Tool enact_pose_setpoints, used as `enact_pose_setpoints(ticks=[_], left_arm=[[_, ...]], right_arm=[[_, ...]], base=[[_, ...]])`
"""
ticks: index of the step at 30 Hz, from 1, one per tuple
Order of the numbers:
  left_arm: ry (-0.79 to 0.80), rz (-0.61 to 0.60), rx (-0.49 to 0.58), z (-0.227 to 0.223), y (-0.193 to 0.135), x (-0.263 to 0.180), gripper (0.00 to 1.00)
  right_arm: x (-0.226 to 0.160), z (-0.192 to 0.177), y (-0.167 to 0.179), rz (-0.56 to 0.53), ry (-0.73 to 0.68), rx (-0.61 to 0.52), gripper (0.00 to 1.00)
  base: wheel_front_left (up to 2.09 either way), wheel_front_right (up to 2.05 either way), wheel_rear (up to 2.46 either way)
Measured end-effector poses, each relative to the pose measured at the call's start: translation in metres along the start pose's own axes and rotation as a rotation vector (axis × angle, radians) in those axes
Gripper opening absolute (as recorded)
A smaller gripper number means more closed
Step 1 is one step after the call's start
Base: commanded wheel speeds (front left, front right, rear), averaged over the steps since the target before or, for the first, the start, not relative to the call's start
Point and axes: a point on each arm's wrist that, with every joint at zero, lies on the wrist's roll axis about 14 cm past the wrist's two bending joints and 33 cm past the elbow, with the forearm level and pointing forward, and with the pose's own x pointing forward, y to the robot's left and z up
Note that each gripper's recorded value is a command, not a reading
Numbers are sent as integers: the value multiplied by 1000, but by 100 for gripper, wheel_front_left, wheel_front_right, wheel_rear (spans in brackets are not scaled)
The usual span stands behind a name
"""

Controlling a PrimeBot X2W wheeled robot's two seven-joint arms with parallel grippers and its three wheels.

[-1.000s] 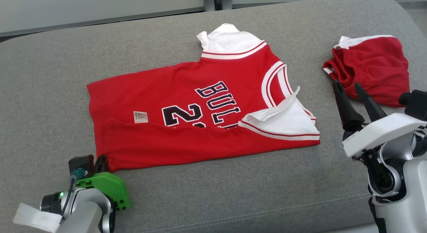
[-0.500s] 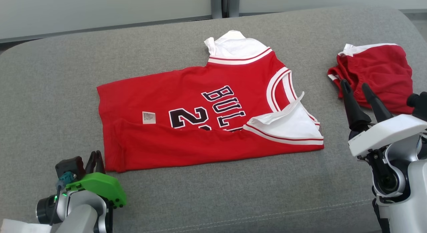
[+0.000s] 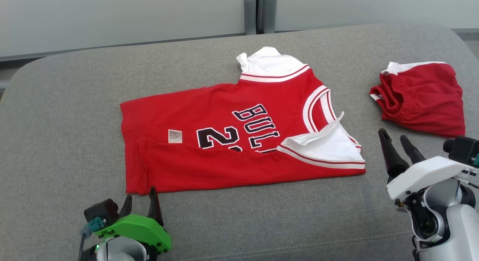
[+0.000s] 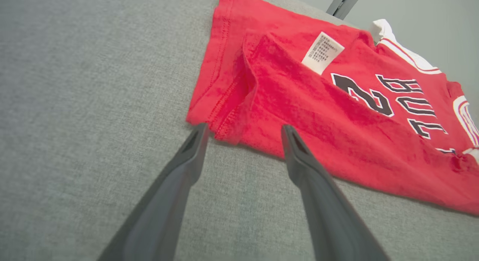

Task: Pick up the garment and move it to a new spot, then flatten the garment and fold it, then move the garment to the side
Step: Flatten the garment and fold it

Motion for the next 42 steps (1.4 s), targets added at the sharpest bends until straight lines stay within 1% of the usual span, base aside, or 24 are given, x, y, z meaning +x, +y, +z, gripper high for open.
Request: enact_pose_setpoints(ticks=[4,7,11,15,26,27,28,29,30,37,42], left_arm=[[51,9,-78,-12,-2,-4,100],[96,21,-155,-21,-3,-6,100],[135,46,-202,-28,3,-5,100],[160,62,-239,-32,6,-1,100],[136,109,-372,-21,13,29,100],[131,117,-386,-20,14,32,55],[123,128,-405,-18,16,34,55],[116,138,-418,-17,18,37,32],[115,141,-424,-17,19,39,0],[114,148,-443,-20,23,43,0],[111,156,-462,-22,28,42,0]], right_arm=[[-1,-25,-15,-48,72,46,100],[-4,-49,-27,-88,144,82,100],[-3,-74,-35,-121,216,102,100],[4,-87,-32,-116,252,104,100],[14,-112,-29,-111,316,135,100],[14,-115,-31,-115,322,138,100],[14,-117,-32,-119,328,144,100],[14,-119,-33,-123,330,152,100],[15,-121,-33,-126,330,161,100],[27,-127,-32,-133,331,219,100],[38,-132,-27,-122,339,227,100]], base=[[0,0,0],[0,0,0],[0,0,0],[0,0,0],[0,0,0],[0,0,0],[0,0,0],[0,0,0],[0,0,0],[0,0,0],[0,0,0]])
